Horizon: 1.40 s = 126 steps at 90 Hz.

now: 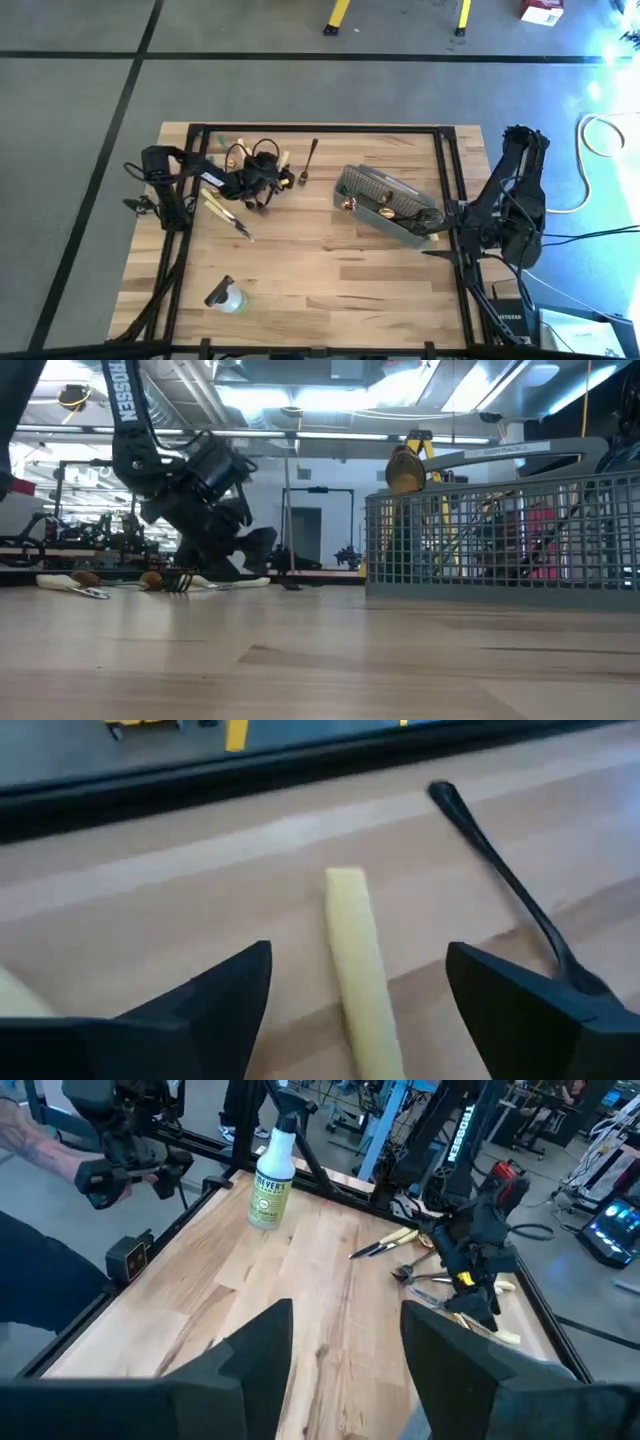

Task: Sort silverware
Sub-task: Put the silver knife into the cutlery rack

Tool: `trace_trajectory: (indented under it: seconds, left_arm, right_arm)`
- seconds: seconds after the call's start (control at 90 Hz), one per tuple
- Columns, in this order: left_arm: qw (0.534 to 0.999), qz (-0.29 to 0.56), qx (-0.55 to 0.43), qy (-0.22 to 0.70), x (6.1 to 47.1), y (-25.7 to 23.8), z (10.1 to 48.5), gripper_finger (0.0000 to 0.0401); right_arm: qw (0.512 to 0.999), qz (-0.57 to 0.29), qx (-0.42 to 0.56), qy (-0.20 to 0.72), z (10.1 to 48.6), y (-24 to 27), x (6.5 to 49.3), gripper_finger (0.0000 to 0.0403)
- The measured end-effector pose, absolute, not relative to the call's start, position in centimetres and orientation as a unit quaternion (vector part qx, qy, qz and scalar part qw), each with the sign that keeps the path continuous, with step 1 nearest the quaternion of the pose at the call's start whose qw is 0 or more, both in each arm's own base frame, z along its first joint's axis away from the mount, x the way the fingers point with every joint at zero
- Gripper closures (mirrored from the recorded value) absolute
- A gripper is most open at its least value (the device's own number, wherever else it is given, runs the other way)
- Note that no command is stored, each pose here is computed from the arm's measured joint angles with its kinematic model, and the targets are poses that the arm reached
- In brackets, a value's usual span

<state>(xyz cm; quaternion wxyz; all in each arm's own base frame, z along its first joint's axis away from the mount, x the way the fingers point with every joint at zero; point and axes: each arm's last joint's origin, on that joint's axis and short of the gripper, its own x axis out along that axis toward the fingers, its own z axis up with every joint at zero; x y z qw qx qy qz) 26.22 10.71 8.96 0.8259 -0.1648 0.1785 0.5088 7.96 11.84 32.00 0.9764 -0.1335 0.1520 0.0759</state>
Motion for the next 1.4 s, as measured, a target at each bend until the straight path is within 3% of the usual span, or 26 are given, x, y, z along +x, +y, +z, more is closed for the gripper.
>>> trace_trajectory:
  seconds: [0.522,1.222,1.4]
  left_arm:
    - [0.813,0.530,-0.162,0.179,27.4,11.3,7.1,0.0128]
    - [0.821,0.518,-0.139,0.194,27.6,10.5,7.1,0.0335]
    - [0.824,0.514,-0.138,0.195,27.7,10.2,7.2,0.0355]
  right_arm:
    - [0.977,0.072,-0.134,0.150,32.0,11.8,8.0,0.0233]
    - [0.985,0.068,-0.103,0.118,32.9,12.2,8.2,0.0233]
    - [0.989,0.074,-0.100,0.083,33.9,12.6,8.4,0.0233]
